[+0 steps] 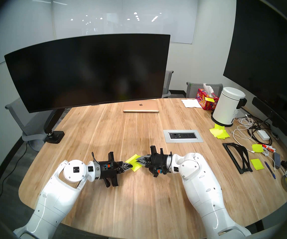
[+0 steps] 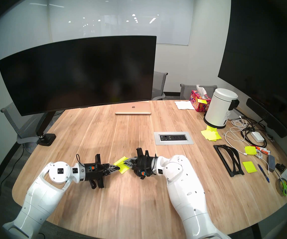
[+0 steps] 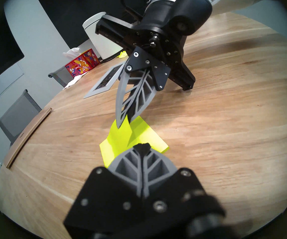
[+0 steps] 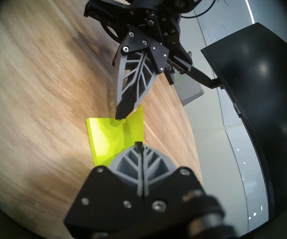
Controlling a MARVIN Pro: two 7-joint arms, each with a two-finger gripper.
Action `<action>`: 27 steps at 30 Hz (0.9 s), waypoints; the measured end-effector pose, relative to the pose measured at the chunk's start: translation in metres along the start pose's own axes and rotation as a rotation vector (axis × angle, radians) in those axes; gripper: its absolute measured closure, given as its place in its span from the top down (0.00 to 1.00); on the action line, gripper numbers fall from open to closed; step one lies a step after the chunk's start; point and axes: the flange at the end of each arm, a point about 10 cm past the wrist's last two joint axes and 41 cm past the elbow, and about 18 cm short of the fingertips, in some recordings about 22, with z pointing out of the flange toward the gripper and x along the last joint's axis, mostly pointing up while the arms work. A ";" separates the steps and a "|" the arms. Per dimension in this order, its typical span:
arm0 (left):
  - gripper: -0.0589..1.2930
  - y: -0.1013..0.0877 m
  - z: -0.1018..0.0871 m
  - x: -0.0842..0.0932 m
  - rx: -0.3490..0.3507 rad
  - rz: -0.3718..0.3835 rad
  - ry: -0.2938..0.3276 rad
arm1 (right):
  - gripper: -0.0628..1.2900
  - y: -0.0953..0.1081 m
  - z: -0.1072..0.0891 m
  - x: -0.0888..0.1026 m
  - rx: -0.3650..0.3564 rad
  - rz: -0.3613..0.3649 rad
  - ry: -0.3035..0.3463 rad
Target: Peel one sticky note off the pad and stick it onto the monitor, then press it flat
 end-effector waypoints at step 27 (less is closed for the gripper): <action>0.03 -0.006 0.012 0.003 -0.066 0.082 -0.098 | 0.03 0.002 -0.003 0.001 -0.048 0.015 0.014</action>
